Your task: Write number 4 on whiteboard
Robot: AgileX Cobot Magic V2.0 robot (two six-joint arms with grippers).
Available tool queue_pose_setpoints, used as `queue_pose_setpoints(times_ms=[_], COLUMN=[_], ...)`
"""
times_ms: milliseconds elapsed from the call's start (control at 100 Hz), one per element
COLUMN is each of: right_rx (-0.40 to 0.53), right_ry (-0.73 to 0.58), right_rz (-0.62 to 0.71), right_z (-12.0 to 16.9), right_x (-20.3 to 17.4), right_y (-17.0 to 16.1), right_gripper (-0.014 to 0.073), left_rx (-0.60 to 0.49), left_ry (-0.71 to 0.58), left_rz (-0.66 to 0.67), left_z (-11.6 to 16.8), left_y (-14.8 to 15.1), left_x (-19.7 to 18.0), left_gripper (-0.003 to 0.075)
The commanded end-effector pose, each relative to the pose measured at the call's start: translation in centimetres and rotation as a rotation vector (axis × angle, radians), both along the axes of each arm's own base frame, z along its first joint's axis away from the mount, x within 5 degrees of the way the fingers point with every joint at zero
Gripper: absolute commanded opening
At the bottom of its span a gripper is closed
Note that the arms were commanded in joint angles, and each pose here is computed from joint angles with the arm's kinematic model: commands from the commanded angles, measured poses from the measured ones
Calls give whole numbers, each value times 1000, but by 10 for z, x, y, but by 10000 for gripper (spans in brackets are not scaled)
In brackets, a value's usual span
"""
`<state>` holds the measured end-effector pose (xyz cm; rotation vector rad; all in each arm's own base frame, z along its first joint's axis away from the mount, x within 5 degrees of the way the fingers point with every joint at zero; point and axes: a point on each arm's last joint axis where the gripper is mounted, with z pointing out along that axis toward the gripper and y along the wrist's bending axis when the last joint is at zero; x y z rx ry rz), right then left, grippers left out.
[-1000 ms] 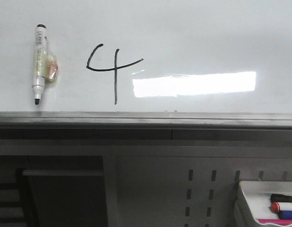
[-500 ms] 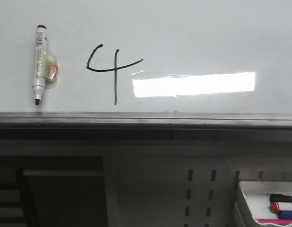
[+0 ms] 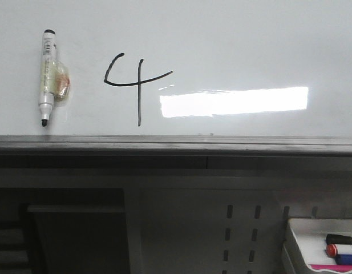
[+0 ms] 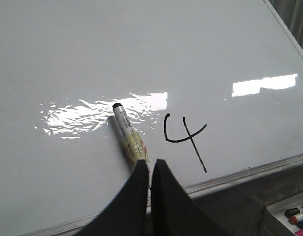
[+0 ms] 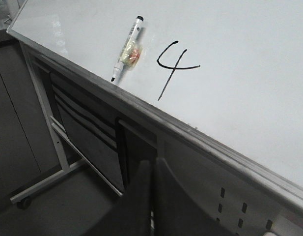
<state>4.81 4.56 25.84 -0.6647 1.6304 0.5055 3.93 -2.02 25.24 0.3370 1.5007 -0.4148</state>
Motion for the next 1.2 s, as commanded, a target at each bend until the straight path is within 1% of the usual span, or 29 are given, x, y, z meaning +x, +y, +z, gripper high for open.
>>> queue_pose_setpoints(times_ms=[0, 140, 190, 250, 420, 490, 560, 640, 740, 930, 960, 1040, 1190], right_rx=[54, 54, 54, 54, 54, 54, 54, 54, 54, 54, 54, 54, 54], right_ry=[-82, -82, -82, -82, -82, -82, -82, -82, -82, -82, -82, -82, -82], right_rz=[-25, -25, -25, -25, -25, -25, -25, -25, -25, -25, -25, -25, -25], right_z=[16, 16, 16, 16, 16, 16, 16, 16, 16, 16, 16, 16, 16], right_x=[2, 2, 2, 2, 2, 2, 2, 2, 2, 2, 2, 2, 2], right_y=[-1, -1, -1, -1, -1, -1, -1, -1, -1, -1, -1, -1, -1], right_gripper=[-64, -64, -64, -64, -64, -64, -64, -64, -64, -64, -64, -64, -64], left_rx=[-53, -52, -38, 2, 90, 90, 73, 67, 80, 97, 108, 120, 119], left_ry=[-84, -82, -77, -98, -99, -99, -69, -27, 26, 125, 175, 237, 233], left_rz=[-11, -11, -6, 21, 200, 276, 355, 440, 507, 521, 520, 518, 518], left_z=[15, 15, 14, 14, 9, 5, -2, -14, -31, -67, -71, -76, -76], left_y=[1, 0, 1, 2, 9, 12, 15, 18, 22, 23, 23, 23, 23], left_x=[-2, -2, -2, -1, 2, 3, 4, 8, 12, 16, 16, 14, 14], left_gripper=[-20, -20, -20, -20, -20, -20, -20, -20, -20, -20, -20, -20, -20])
